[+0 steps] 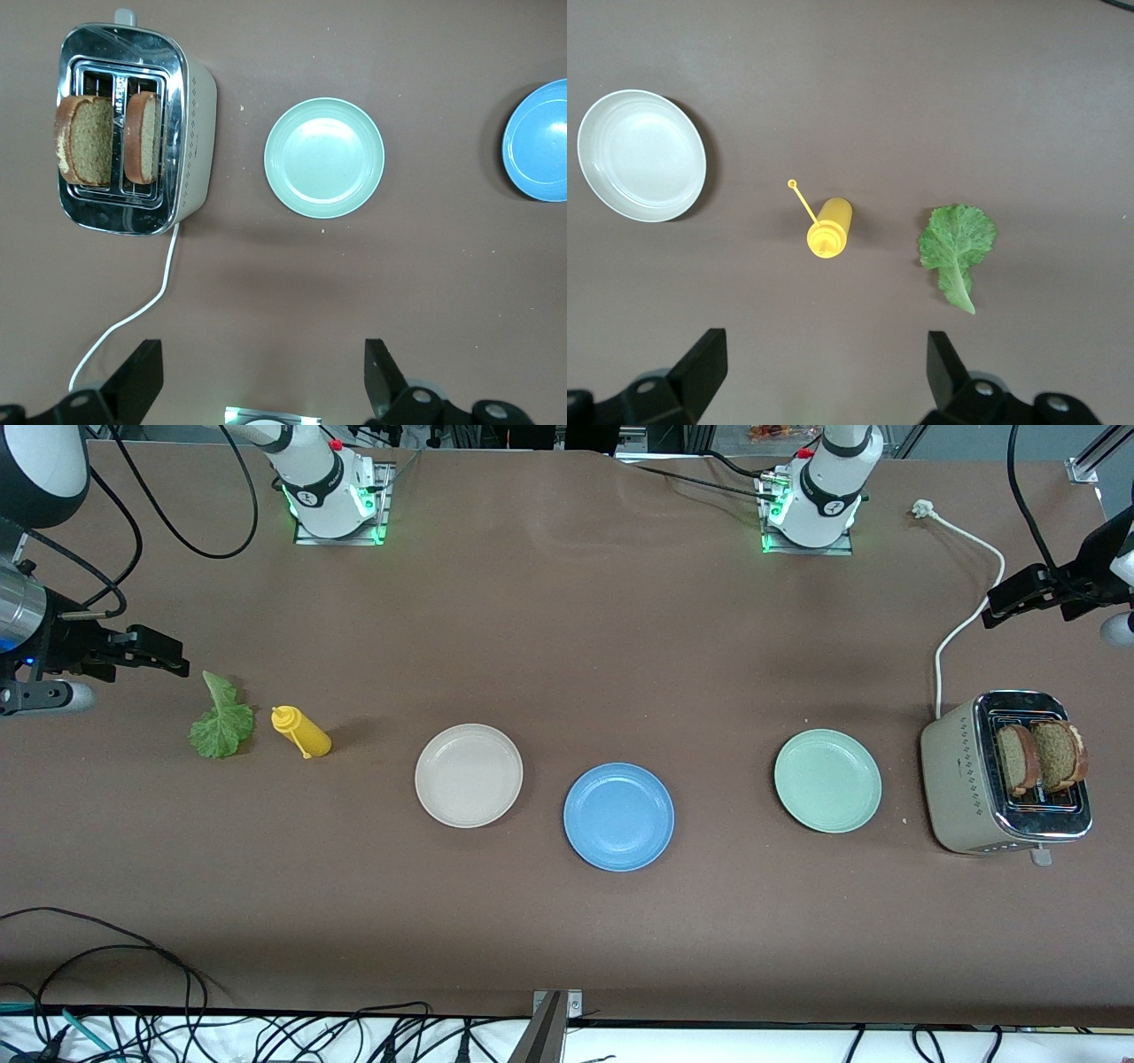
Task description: Make sandwich in blue plate with both arms
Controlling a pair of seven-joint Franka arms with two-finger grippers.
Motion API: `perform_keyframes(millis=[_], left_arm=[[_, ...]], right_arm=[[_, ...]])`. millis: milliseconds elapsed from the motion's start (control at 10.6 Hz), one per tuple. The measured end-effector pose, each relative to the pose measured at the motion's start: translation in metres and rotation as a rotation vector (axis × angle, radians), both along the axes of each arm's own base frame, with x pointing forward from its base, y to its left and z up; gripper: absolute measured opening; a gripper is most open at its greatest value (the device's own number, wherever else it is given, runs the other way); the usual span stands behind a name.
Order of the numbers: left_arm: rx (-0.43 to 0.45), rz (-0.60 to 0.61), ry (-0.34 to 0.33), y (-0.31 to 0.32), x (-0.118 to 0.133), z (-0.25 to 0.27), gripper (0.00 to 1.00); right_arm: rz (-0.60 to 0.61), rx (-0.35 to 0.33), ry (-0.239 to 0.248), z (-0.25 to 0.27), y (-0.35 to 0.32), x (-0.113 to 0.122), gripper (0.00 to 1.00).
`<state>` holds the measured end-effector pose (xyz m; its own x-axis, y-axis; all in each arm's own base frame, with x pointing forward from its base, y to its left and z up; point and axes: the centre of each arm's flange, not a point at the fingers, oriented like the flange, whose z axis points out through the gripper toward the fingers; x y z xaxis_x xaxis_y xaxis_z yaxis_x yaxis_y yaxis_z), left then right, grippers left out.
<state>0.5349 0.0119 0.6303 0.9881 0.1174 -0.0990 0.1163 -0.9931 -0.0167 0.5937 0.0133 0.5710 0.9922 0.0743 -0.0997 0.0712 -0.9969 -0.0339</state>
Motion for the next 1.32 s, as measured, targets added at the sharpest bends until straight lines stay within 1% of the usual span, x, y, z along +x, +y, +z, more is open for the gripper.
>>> perform_keyframes(millis=[188, 470, 751, 1033, 1315], left_arm=[[0.0, 0.0, 0.0, 0.0, 0.0, 0.0, 1.0], [0.0, 0.002, 0.0, 0.001, 0.0, 0.0, 1.0], [0.0, 0.01, 0.002, 0.005, 0.0, 0.0, 1.0], [0.0, 0.05, 0.006, 0.03, -0.001, -0.002, 1.0], [-0.003, 0.073, 0.032, 0.043, 0.005, -0.016, 1.0]], right_arm=[[-0.002, 0.0, 0.008, -0.001, -0.001, -0.001, 1.0], [-0.015, -0.001, 0.038, -0.004, -0.008, -0.004, 1.0], [-0.021, -0.014, 0.053, -0.005, -0.014, -0.006, 1.0], [-0.027, -0.018, 0.061, -0.007, -0.016, -0.006, 1.0], [-0.027, -0.022, 0.066, -0.01, -0.016, -0.005, 1.0]])
